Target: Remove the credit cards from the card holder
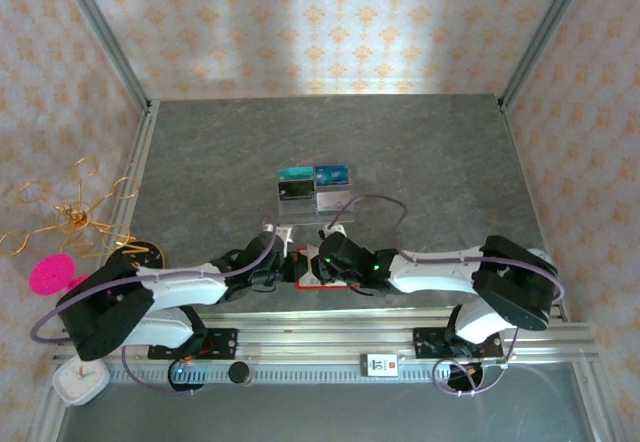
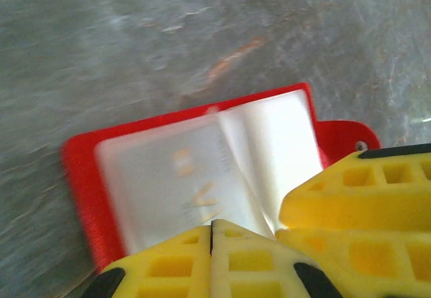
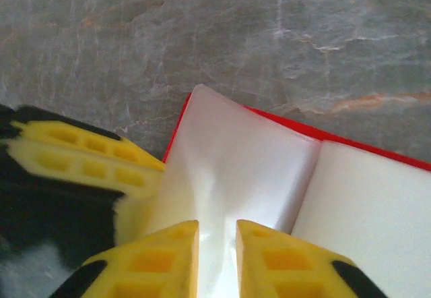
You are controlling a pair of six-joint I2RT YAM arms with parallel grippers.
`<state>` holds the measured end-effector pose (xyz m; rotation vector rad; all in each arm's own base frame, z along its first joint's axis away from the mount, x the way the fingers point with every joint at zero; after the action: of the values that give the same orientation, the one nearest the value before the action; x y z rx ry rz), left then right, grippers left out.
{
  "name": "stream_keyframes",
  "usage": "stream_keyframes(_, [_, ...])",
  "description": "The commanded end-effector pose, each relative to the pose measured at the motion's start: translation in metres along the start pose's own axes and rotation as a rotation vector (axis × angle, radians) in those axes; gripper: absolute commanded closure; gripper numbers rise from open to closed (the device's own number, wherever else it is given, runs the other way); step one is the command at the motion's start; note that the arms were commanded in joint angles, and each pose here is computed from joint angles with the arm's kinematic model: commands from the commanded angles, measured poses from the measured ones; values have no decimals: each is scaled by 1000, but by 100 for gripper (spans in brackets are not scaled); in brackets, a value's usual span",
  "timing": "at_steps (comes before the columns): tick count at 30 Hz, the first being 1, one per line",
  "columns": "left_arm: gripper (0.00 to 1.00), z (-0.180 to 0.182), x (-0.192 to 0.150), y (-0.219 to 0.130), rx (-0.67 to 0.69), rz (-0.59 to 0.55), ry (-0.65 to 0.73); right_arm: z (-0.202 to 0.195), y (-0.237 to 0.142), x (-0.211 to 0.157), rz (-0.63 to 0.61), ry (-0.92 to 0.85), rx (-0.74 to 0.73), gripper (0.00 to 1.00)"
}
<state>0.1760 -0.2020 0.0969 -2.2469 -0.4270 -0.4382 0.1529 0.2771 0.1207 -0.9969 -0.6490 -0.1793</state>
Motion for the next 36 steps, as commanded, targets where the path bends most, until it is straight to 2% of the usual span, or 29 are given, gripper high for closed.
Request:
stream_keyframes(1, [93,-23,7,6,-58,10,73,-10,-24,11,-116,51,-73,70])
stream_keyframes(7, [91,-33,-1,29,-52,116,112,-29,-62,15,-239,102,-136,69])
stream_keyframes(12, [96,-33,-12,53,-10,222,139,-35,-71,11,-256,125,-124,72])
stream_keyframes(14, [97,-33,-9,51,2,208,138,-33,-69,9,-237,120,-105,75])
stream_keyframes(19, [94,-33,0,24,14,89,125,-22,-54,7,-155,83,0,86])
stream_keyframes(25, [94,-13,-2,3,58,37,83,-12,-24,2,-6,33,78,92])
stream_keyframes(29, [94,11,-4,-3,65,14,34,-27,-8,-10,74,79,11,93])
stream_keyframes(36, [95,24,-6,2,94,19,27,-62,5,-29,153,160,-184,96])
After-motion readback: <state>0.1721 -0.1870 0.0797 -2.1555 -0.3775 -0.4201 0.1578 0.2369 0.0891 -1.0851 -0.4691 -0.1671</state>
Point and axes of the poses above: each hand's point on the last joint's axis, 136 mm out from that joint toward the fingers, its own y axis out along the fingers, its own z axis along the line the jaws close on, x = y × z, the point moved 8 cm from there along -y, back along the fingers, and after that the axes turned 3 degrees about -y, right-handed, at the moved point
